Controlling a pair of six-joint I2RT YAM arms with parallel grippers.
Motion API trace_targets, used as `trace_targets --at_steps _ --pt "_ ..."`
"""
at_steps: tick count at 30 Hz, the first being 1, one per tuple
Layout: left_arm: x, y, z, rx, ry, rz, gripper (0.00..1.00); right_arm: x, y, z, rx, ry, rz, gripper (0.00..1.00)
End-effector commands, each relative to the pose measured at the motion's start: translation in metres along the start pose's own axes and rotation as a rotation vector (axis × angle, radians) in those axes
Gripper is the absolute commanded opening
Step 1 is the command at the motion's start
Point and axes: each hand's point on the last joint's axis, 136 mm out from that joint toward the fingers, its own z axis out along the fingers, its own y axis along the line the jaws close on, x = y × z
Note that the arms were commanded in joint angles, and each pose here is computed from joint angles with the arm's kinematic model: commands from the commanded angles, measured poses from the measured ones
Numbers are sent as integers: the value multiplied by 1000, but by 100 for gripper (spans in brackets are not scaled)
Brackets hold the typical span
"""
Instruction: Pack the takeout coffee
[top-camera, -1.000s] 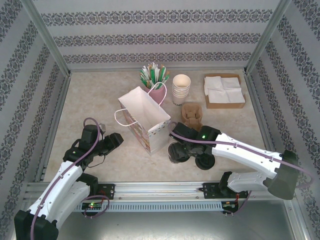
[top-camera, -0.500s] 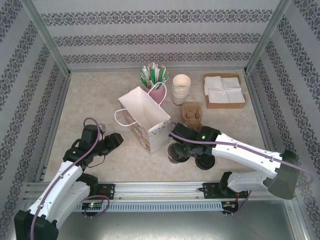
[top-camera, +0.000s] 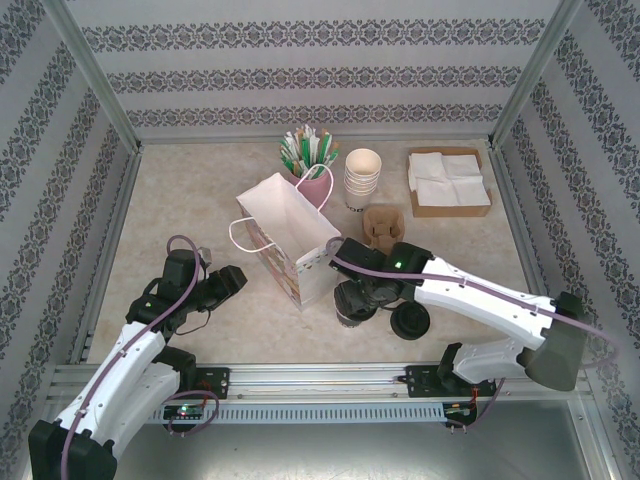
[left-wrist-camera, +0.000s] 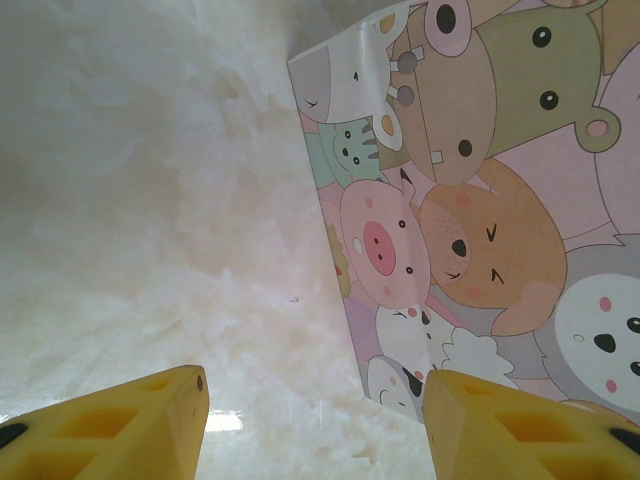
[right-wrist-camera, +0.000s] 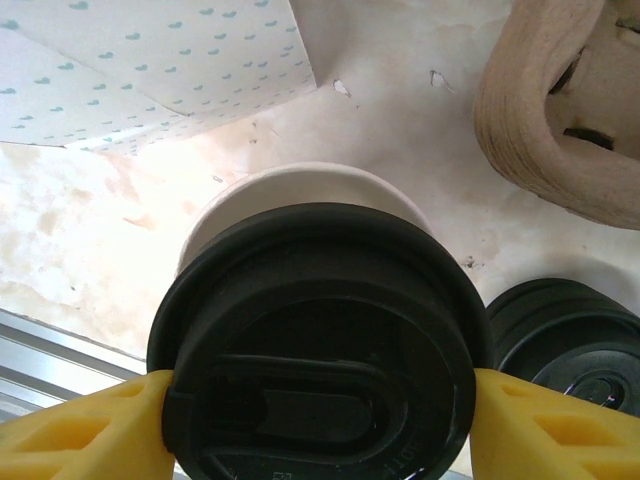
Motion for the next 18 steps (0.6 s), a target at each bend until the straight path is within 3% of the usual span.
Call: trace_targets --at_steps 1,18 --pt "-2 -9 -6 8 -5 34 60 2 3 -3 14 27 -26 68" --pt "-1 -6 -7 4 -7 37 60 -5 13 11 15 63 -40 69"
